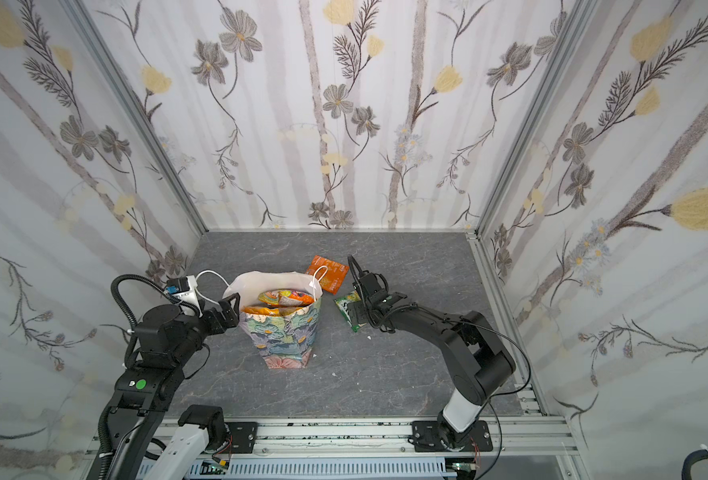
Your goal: Place the snacks into the paper bag
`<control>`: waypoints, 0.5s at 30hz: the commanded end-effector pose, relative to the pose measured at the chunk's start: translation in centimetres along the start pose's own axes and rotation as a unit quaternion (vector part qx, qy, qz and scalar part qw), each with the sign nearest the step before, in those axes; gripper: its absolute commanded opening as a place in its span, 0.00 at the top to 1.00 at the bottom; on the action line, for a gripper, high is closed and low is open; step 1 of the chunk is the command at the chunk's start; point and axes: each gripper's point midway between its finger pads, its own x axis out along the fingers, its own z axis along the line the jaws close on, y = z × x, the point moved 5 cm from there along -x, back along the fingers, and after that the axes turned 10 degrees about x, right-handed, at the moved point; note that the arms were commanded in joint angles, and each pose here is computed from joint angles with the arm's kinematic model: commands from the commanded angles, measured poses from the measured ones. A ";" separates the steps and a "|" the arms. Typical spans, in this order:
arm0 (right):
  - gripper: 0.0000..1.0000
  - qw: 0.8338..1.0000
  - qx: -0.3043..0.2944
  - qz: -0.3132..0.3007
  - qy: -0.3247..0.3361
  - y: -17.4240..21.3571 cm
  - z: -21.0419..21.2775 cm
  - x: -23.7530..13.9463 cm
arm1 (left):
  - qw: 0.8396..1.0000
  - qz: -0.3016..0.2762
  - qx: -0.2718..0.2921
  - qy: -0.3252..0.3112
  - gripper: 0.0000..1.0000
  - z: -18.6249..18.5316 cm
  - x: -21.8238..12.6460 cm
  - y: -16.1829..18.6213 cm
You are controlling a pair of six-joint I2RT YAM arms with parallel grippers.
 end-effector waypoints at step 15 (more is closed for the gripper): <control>0.29 0.989 0.134 -0.030 -0.054 -2.2 -7.2 0.5 | 1.000 -0.016 0.001 0.003 0.01 -0.1 -0.2 -0.6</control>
